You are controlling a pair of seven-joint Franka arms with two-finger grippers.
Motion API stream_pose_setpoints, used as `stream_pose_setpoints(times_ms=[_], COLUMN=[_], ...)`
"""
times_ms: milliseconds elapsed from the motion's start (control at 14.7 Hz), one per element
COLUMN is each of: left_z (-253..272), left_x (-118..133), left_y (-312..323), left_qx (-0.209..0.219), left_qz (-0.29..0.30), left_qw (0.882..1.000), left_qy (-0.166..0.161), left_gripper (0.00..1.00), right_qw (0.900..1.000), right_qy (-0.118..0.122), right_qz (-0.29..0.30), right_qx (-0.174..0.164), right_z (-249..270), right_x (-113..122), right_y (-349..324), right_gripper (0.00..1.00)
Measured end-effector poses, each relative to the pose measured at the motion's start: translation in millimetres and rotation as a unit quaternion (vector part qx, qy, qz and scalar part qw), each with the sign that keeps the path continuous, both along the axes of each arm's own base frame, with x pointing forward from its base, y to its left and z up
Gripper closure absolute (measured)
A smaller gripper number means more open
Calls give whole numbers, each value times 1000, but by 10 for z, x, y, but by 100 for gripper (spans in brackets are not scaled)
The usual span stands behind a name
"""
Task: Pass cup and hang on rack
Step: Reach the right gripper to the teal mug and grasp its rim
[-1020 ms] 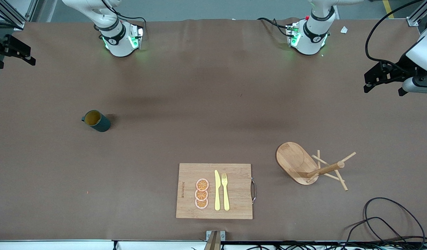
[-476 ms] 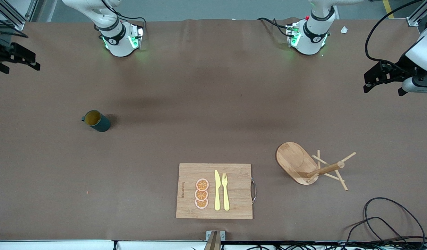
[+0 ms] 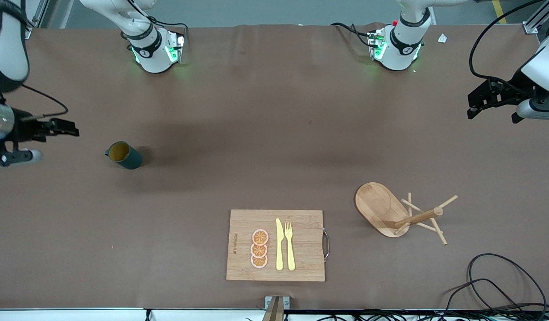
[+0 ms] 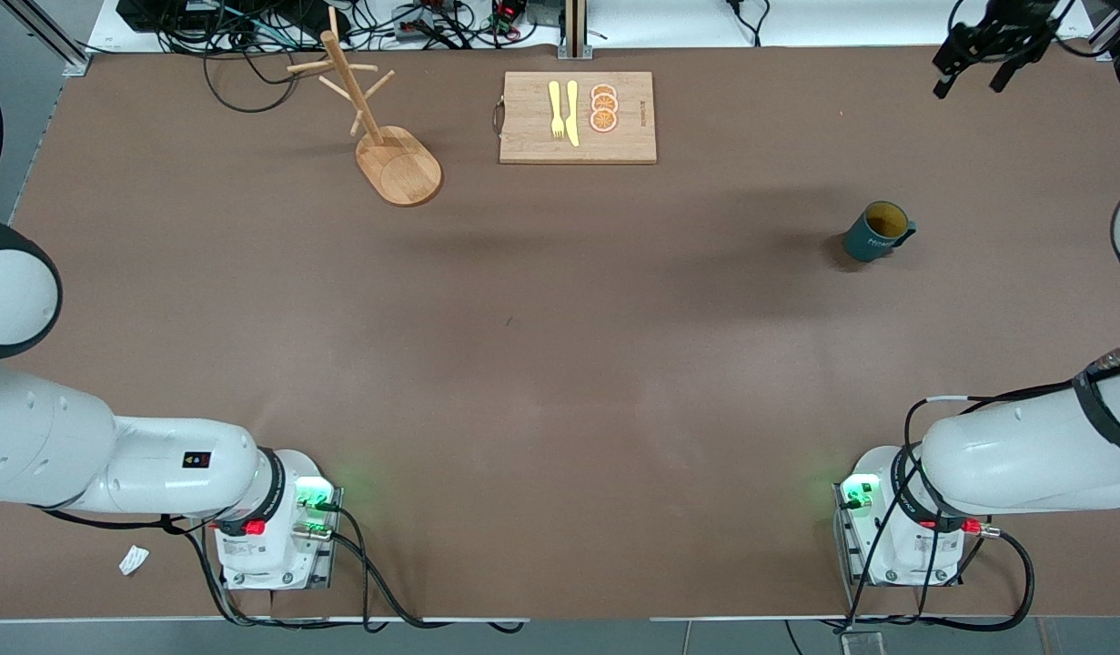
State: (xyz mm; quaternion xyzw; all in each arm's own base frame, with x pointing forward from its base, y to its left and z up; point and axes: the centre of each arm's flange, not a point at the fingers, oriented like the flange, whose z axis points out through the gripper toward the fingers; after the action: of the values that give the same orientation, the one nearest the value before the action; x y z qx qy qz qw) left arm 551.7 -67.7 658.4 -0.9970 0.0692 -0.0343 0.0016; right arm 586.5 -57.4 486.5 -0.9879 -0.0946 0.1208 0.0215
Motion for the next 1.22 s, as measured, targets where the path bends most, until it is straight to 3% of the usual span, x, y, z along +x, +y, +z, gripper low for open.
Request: stream_pose_setpoints(times_ms=[204, 408, 748, 1020, 1224], left_z=[0, 0, 0, 0, 0], left_x=[0, 0, 0, 0, -1], left_y=[0, -1, -3, -3, -3], left_qx=[0, 0, 0, 0, 0], left_qz=[0, 0, 0, 0, 0], left_qw=[1000, 1000, 1000, 1000, 1000], left_qy=[0, 0, 0, 0, 0], left_gripper=[0, 0, 0, 0, 0], right_qw=[1000, 996, 979, 965, 961], right_qy=[-9, -25, -60, -68, -73], right_qz=[23, 84, 191, 242, 255], right_qx=[7, 22, 37, 70, 73], right_z=[-420, -975, -1841, -2166, -2358], right_x=[9, -102, -392, -480, -512], right_y=[-170, -374, -379, -354, -362], right_gripper=[0, 0, 0, 1, 3])
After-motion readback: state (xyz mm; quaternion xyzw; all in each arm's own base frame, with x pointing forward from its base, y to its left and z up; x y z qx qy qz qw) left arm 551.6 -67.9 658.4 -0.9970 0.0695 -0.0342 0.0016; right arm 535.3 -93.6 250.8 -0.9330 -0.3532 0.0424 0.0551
